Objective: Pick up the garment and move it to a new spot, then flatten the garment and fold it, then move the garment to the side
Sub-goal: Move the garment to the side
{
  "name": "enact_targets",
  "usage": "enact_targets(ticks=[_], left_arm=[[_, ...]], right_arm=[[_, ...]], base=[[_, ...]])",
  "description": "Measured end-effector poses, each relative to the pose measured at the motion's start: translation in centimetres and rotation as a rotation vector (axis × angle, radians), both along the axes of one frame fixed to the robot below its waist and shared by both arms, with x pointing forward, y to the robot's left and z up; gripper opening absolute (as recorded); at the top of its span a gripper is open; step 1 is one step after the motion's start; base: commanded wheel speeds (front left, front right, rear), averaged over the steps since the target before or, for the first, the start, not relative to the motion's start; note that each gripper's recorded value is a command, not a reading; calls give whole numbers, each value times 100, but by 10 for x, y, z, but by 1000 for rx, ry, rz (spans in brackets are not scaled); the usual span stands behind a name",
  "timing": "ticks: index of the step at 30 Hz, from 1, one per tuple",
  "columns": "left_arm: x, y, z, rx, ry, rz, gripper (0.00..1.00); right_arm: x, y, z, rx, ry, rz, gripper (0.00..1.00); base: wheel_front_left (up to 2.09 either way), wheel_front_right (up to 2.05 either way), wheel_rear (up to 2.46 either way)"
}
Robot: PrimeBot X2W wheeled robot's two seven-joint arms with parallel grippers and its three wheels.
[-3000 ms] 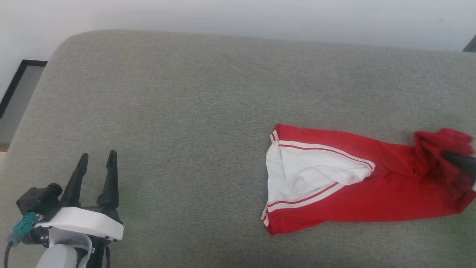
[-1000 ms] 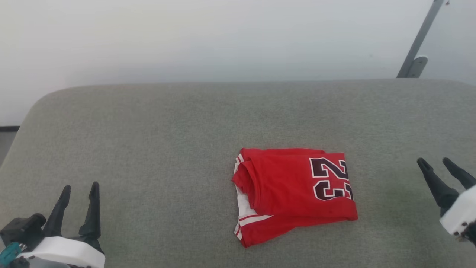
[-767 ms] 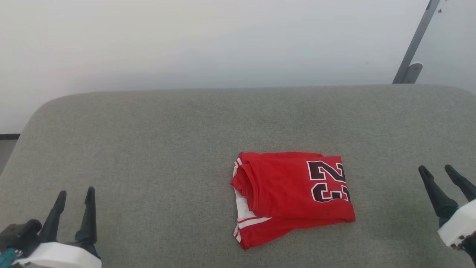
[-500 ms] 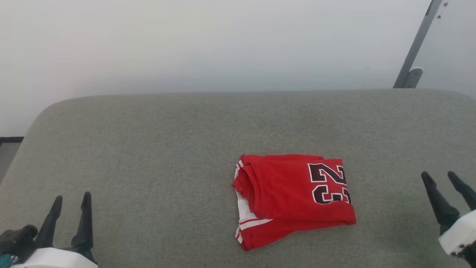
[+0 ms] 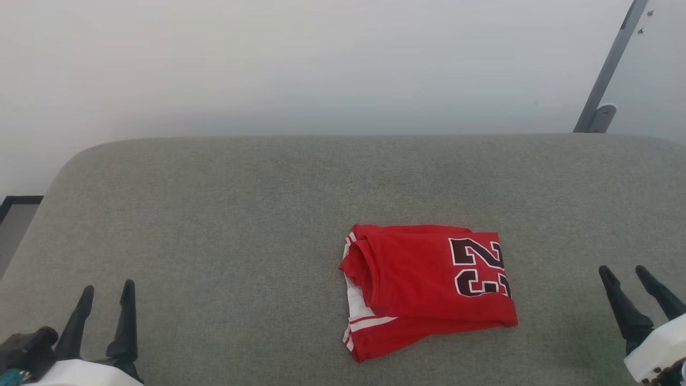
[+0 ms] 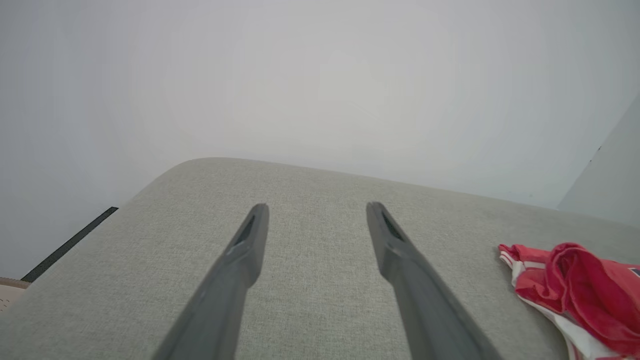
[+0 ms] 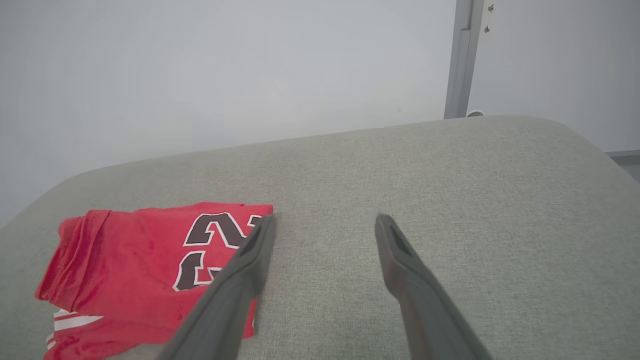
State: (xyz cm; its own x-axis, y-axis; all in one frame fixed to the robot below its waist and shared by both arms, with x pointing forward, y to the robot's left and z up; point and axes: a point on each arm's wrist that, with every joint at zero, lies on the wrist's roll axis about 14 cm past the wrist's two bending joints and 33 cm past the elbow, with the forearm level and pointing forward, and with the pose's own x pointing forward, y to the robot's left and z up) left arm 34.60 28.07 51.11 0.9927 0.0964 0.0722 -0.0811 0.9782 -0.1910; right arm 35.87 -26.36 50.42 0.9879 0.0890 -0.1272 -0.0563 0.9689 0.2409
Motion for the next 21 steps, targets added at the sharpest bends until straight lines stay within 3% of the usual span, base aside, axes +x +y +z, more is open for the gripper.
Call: enact_targets(ticks=[8,21], left_arm=[[-6,0,-5,-8,12,7,100],[-14,1,-18,-32,50,32,100]], right_arm=[[14,21,-10,17,78,72,100],[52,73,-48,-7,397,273,100]], base=[[0,0,0],[0,0,0]])
